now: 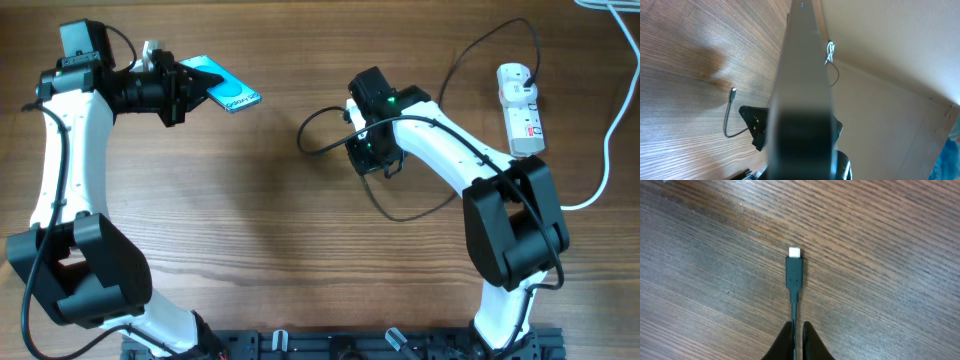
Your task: Plug charger to phone and switch on socket
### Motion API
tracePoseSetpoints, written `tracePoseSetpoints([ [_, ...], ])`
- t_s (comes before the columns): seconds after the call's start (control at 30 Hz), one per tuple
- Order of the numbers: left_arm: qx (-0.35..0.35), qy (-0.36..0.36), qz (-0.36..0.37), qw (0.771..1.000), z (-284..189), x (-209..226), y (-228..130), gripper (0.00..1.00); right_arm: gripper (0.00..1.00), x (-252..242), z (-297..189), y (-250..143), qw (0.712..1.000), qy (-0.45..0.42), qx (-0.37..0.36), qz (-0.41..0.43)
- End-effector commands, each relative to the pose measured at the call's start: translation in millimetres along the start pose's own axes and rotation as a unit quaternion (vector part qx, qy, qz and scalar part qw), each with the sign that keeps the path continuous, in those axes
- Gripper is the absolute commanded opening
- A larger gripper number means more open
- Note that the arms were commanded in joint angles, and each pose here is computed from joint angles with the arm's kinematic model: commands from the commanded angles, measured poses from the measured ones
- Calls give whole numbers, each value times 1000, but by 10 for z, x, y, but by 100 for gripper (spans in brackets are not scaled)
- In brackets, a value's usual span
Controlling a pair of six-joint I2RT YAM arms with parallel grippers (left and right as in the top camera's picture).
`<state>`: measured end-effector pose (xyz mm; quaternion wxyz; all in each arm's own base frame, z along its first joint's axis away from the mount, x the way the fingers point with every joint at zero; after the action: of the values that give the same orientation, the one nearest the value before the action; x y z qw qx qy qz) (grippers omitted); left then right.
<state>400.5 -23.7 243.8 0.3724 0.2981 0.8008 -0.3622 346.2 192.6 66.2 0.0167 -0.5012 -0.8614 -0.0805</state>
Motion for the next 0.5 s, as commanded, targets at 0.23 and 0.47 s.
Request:
tracePoseSetpoints([
  [0.23,-3,-8,33,999,-70,-90,-81,4,13,91,113,-70,1000,9,11,-3],
  [0.47,-3,-8,34,999,-70,-90,-80,4,15,113,239,-100,1000,10,2,-8],
])
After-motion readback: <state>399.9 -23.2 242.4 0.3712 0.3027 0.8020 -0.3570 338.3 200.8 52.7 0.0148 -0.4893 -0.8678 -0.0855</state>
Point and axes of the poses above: each gripper's point midway between its finger pads, its own z axis out along the fingers, its own x axis along the line the jaws close on, y = z × x, the point moved 4 cm from there along -z, back along the fingers, and after that the axes turned 7 degrees about -z, right-handed, at the moved point
